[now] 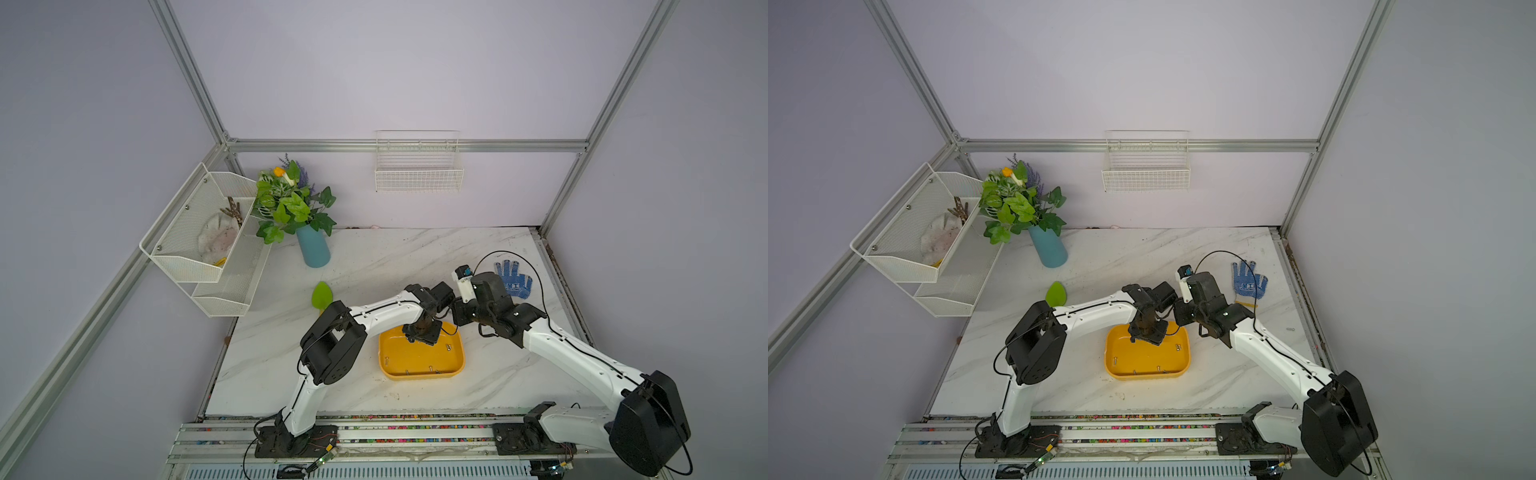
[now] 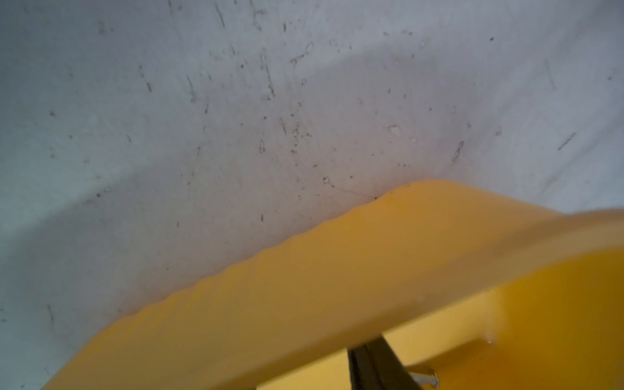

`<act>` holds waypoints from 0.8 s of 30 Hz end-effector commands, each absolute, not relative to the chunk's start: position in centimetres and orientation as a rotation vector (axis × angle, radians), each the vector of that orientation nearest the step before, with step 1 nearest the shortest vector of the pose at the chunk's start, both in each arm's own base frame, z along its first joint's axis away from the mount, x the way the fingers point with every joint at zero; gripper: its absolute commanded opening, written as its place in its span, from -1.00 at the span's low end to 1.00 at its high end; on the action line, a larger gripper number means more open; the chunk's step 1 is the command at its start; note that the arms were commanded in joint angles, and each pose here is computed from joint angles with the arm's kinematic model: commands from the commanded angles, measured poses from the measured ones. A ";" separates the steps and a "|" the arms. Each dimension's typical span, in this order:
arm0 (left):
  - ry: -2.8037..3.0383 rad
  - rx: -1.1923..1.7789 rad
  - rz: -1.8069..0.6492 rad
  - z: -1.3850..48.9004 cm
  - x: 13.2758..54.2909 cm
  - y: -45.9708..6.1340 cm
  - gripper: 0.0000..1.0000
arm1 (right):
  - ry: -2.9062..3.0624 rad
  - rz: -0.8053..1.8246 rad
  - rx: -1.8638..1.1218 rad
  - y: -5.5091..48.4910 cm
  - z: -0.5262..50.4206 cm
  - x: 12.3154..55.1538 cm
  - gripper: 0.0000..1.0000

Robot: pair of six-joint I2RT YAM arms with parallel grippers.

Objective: Take out the screws from the storage box
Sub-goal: Pick up the screw from the storage box.

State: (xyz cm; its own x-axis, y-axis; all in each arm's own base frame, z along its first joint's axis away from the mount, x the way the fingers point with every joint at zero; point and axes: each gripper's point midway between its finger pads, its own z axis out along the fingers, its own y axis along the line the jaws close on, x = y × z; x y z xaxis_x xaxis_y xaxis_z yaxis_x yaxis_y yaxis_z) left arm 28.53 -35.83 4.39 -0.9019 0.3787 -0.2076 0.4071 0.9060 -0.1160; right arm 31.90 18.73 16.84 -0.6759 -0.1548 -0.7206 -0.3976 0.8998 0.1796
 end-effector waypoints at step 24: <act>2.870 0.641 -0.341 3.4 29.3 -36.5 -0.41 | 2.225 0.359 -0.438 18.5 19.0 33.0 -0.90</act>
State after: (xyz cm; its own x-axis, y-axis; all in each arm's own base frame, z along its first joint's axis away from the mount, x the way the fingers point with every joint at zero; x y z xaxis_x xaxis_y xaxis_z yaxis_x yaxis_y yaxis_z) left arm 30.64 -37.63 4.05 -0.8818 0.3806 -0.2783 0.4377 0.8804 -0.1828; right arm 32.64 18.51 17.93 -0.6288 -0.1933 -0.7532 -0.4226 0.8980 0.1224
